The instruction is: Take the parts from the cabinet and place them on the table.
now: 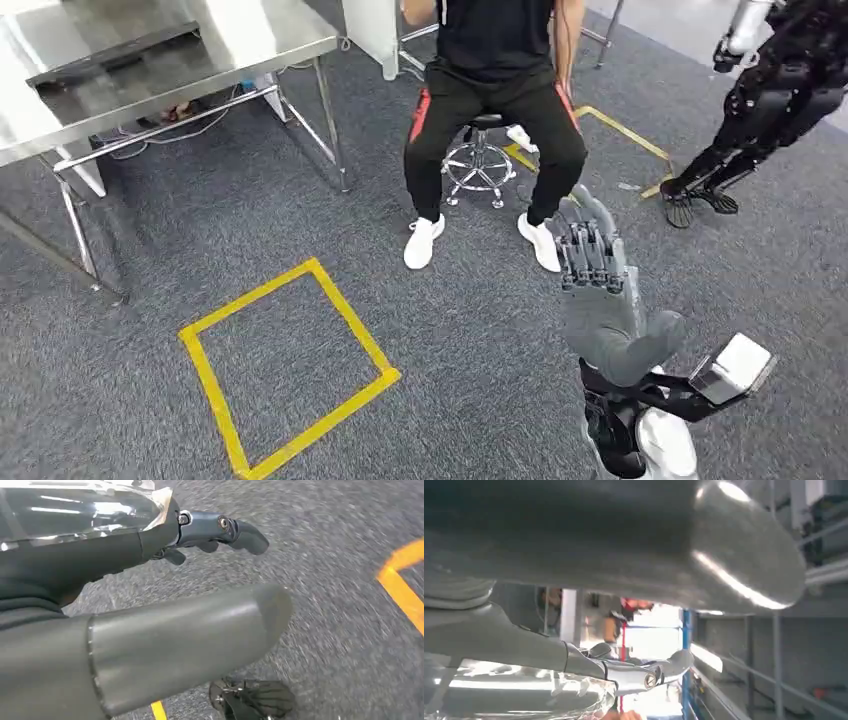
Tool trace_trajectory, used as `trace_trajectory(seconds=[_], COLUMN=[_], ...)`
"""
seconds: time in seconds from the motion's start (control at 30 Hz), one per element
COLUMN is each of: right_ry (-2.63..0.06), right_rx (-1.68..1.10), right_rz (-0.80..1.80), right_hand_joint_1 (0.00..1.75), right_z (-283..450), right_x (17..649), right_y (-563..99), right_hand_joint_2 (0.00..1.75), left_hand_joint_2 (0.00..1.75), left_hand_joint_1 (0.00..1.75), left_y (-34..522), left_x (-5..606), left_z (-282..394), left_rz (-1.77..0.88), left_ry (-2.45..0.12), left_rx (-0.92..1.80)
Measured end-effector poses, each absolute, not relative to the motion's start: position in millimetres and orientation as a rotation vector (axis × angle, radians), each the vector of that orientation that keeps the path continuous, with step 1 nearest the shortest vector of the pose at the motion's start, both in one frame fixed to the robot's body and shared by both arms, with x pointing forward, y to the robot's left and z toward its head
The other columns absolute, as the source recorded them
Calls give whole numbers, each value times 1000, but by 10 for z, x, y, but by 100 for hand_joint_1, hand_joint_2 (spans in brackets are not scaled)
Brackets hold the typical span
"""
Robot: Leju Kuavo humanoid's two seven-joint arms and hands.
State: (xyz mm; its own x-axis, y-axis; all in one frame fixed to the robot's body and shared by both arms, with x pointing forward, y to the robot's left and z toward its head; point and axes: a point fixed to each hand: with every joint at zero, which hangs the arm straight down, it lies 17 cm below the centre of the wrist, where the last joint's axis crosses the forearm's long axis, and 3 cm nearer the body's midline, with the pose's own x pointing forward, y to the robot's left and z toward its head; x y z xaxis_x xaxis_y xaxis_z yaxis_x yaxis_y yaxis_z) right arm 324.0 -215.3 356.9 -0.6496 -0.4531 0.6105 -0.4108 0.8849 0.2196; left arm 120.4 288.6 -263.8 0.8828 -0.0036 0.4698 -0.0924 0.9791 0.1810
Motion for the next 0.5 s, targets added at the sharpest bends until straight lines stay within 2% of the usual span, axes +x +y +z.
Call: trace_trajectory(seconds=[0.5], right_ry=[-2365], right_rx=[612], right_rz=[-77], right_hand_joint_1=[0], right_z=[3598], right_x=[3255], right_y=[-2151], right_hand_joint_2=[0], left_hand_joint_2=[0], left_hand_joint_1=[0], left_y=[2896], left_x=[1194], left_z=[-2639], left_rz=[46], left_ry=[-487], left_rx=[206])
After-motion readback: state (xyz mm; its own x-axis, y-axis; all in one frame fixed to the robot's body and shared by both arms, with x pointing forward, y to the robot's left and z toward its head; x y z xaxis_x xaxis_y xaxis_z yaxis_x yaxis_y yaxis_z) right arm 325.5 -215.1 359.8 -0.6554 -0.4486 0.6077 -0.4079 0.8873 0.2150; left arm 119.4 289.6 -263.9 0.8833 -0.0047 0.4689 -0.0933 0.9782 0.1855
